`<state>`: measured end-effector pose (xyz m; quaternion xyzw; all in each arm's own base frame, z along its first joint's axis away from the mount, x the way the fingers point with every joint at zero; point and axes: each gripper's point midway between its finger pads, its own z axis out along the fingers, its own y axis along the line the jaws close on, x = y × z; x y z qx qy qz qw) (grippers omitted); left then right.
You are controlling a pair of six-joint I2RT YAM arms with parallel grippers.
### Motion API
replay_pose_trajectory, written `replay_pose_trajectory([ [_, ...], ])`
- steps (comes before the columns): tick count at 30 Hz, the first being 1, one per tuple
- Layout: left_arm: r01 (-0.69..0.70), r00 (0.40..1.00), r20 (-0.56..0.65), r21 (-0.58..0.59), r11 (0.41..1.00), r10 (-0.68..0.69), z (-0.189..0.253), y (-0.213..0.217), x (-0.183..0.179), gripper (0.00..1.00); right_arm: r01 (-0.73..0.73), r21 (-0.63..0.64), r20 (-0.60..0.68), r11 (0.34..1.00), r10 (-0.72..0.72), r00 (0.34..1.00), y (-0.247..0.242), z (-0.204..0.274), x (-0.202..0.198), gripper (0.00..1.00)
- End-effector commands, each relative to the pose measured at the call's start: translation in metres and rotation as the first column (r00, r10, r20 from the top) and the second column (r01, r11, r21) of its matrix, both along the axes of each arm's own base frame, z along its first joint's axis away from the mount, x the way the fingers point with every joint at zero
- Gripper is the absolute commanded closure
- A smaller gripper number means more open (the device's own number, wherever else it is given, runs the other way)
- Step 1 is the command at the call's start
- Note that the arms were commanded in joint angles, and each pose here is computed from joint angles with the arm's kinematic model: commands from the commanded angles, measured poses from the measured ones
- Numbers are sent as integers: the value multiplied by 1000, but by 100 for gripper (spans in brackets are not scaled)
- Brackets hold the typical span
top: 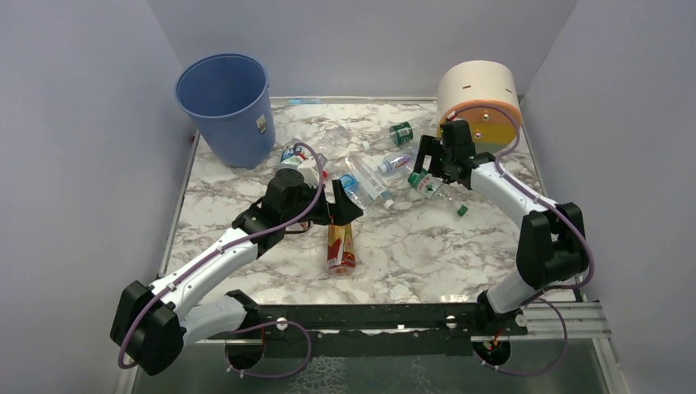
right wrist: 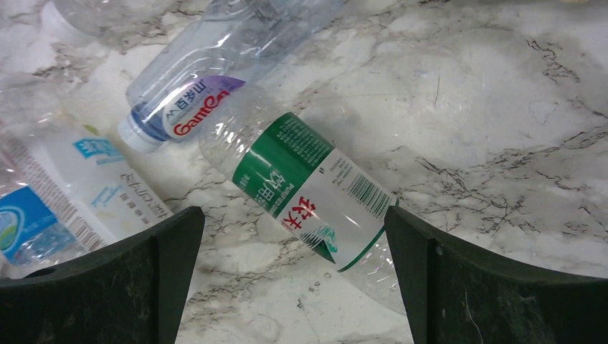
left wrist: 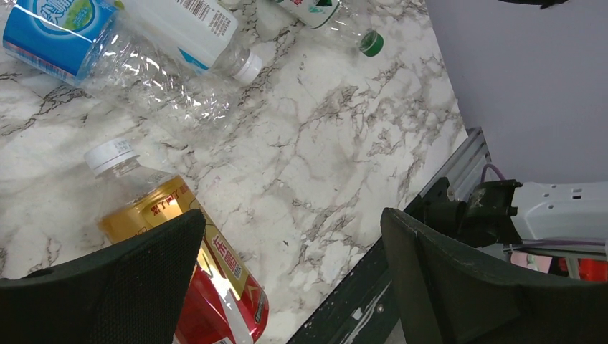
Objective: Put the plastic bottles in the bin
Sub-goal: Pick up the plastic bottle at the center of the board.
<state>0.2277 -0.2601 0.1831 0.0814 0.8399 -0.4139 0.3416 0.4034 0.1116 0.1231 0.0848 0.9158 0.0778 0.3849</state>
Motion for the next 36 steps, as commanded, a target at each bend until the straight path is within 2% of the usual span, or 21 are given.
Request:
replay_pose_trajectory([
  [1,16,998,57,-10,1000,-16,11,-4,4,1,23,-75,-36,997,-26,999,-15,-16,9,0],
  [8,16,998,66,6,1000,-16,15,-4,8,1,-5,-54,-100,999,0,995,-9,-43,5,0],
  [19,2,994,110,62,998,-9,29,-3,20,1,-30,-1,-175,1000,29,984,-5,-75,-33,4],
  [31,1,996,85,52,999,-6,29,-6,21,1,-68,95,-209,993,86,974,7,-89,-65,31],
  [36,0,997,80,46,999,-4,30,-7,21,1,-80,115,-190,990,101,977,9,-80,-69,38],
])
